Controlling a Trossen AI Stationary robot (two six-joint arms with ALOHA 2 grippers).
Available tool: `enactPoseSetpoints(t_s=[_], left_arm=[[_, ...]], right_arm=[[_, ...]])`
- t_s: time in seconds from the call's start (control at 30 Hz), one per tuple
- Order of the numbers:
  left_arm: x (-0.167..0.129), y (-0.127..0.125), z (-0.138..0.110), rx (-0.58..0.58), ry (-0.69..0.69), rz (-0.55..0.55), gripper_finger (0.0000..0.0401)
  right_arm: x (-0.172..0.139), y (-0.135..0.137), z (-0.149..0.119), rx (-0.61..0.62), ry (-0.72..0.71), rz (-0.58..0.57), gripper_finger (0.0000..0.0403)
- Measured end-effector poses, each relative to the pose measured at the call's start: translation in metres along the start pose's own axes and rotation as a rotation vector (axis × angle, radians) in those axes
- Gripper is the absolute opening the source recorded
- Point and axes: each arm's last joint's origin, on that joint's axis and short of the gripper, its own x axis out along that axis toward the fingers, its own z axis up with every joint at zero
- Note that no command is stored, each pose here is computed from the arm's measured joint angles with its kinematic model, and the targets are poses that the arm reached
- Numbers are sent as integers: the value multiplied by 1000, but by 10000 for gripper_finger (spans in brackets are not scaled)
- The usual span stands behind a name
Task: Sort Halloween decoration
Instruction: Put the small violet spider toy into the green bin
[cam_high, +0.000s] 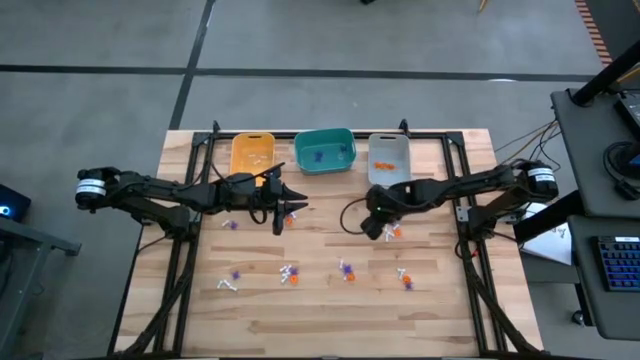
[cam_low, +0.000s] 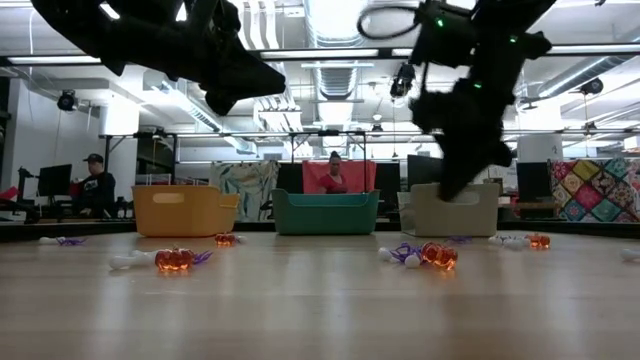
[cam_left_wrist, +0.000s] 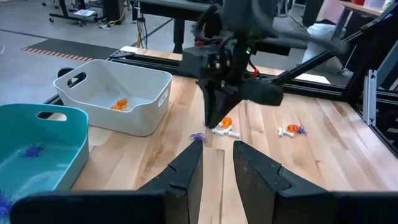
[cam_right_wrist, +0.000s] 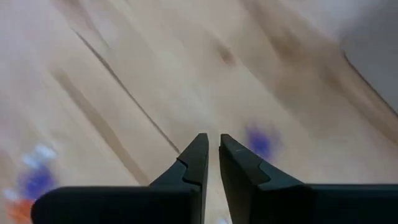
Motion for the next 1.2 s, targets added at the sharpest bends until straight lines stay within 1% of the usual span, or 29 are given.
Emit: enactPoseSetpoints(t_s=[0.07, 0.17, 0.4, 0.57, 0.67, 0.77, 0.8, 0.97, 1.07, 1.2], left_arm=[[0, 0, 0, -10, 0, 0, 72], [0, 0, 1, -17, -10, -1, 72], [0, 0, 3, -17, -27, -3, 72], [0, 0, 3, -16, -26, -3, 72], [0, 0, 2, -2, -26, -3, 72], [2, 0, 1, -1, -23, -2, 72], [3, 0, -1, -1, -16, -1, 72], [22, 1, -15, -14, 1, 0, 72], [37, 2, -26, -17, -17, -4, 72], [62, 3, -37, 3, -7, -2, 72]], right_arm=[[1, -6, -7, 3, 74, -61, 31], [8, -10, -13, 5, 119, -111, 31], [35, -8, -10, -16, 77, -176, 31], [48, -3, -4, -36, 21, -139, 31], [52, 6, 5, -55, -60, -48, 31], [49, 14, 13, -92, -122, 60, 31], [46, 15, 14, -104, -130, 70, 31], [37, 16, 17, -193, -134, 85, 31], [35, 13, 16, -217, -107, 92, 31], [33, 8, 10, -248, -46, 52, 31]])
